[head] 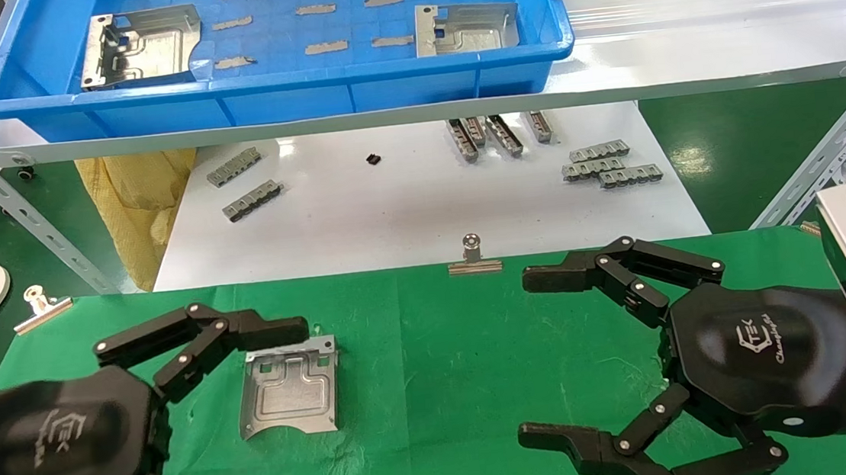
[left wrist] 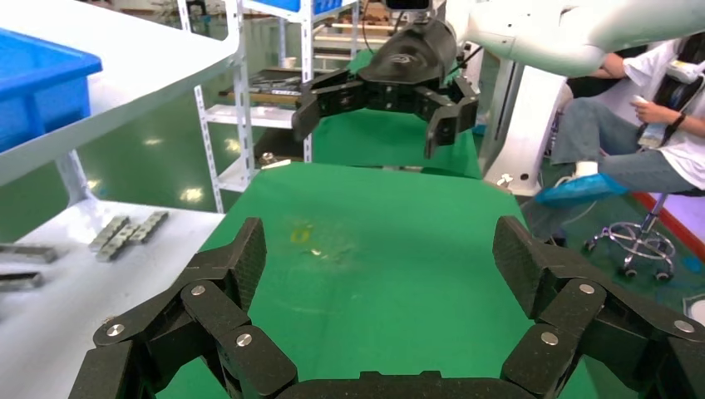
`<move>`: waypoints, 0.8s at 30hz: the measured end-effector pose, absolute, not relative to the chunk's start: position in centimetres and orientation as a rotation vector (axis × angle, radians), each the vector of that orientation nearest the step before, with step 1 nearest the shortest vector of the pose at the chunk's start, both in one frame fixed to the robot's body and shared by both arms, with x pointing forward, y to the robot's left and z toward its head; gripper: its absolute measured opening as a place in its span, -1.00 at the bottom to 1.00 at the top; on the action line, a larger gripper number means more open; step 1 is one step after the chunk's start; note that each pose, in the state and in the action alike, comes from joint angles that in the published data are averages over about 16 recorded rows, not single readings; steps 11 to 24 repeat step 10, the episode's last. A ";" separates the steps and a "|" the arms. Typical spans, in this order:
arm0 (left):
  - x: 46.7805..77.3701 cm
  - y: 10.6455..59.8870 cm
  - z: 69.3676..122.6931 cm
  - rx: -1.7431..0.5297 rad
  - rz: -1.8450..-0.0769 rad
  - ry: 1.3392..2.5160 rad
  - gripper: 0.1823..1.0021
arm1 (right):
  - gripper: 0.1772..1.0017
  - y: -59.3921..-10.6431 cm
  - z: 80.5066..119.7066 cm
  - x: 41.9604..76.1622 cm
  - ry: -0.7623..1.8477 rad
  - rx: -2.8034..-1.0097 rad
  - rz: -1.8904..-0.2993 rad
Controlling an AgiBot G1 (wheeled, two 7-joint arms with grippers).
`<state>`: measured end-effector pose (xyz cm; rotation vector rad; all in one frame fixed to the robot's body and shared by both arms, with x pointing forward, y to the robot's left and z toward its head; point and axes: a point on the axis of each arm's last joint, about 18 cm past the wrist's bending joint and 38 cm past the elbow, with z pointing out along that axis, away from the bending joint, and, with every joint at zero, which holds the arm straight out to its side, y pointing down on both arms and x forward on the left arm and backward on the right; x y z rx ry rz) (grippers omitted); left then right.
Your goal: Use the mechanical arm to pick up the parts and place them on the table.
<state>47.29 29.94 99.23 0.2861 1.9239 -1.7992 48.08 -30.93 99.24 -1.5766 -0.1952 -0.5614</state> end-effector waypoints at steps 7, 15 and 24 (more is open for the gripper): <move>46.5 29.7 99.2 0.299 -1.807 1.930 1.00 | 1.00 -30.9 99.2 48.1 -0.195 -1.576 -0.561; 46.6 29.8 99.3 0.298 -1.806 1.928 1.00 | 1.00 -30.9 99.2 48.1 -0.195 -1.576 -0.561; 46.6 29.8 99.3 0.298 -1.806 1.928 1.00 | 1.00 -30.9 99.2 48.1 -0.195 -1.576 -0.561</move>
